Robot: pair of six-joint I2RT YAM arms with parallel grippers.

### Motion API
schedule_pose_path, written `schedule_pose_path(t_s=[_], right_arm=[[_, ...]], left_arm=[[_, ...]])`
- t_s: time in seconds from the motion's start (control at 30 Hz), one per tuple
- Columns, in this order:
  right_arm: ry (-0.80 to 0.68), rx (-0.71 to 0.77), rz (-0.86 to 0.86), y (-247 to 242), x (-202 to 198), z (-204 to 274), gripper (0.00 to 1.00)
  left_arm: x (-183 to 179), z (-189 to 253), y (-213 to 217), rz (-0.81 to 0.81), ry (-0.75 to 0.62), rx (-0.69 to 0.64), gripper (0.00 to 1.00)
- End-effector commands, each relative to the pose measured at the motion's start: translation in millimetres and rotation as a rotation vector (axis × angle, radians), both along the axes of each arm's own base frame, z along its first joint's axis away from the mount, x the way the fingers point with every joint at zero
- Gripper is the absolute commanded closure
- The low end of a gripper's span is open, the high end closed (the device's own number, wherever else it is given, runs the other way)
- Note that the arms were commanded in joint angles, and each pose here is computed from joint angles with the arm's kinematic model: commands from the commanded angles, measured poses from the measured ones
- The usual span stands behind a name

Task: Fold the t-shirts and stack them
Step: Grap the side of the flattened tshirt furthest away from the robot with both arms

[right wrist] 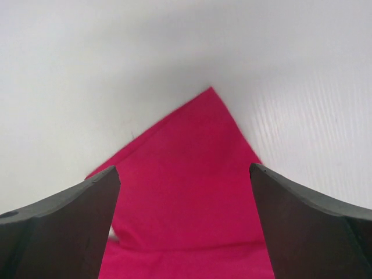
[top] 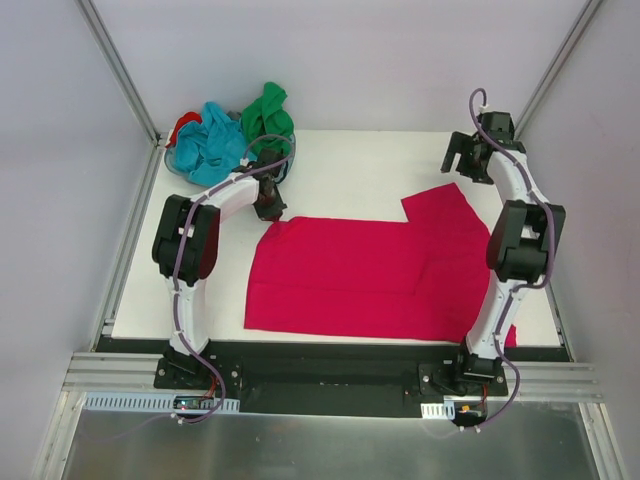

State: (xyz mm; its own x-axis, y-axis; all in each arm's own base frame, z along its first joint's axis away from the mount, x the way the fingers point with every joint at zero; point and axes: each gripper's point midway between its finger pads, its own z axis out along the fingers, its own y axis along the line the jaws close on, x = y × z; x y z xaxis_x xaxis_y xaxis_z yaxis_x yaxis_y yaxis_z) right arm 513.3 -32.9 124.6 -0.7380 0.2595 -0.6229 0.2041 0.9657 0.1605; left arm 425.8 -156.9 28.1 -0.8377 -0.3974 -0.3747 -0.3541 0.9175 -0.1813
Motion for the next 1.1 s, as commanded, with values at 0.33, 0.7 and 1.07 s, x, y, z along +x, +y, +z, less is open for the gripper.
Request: schedule_pose_path(t_s=[0.33,0.7,1.07], right_arm=[[0.216,-0.197,0.116,-18,49,-74,0.03],[0.349,-0.181,0.156,-6,4,-101,0.37],[0.237,-0.142,0.169,3,15,-68,0.99]], left_arm=[[-10,29,-2,-0.031,-0.036,-0.018,1.00],[-13,32,-3,-0.034,-0.043,-0.013,1.00],[-14,44,-2,-0.040,-0.071,-0.014,1.00]])
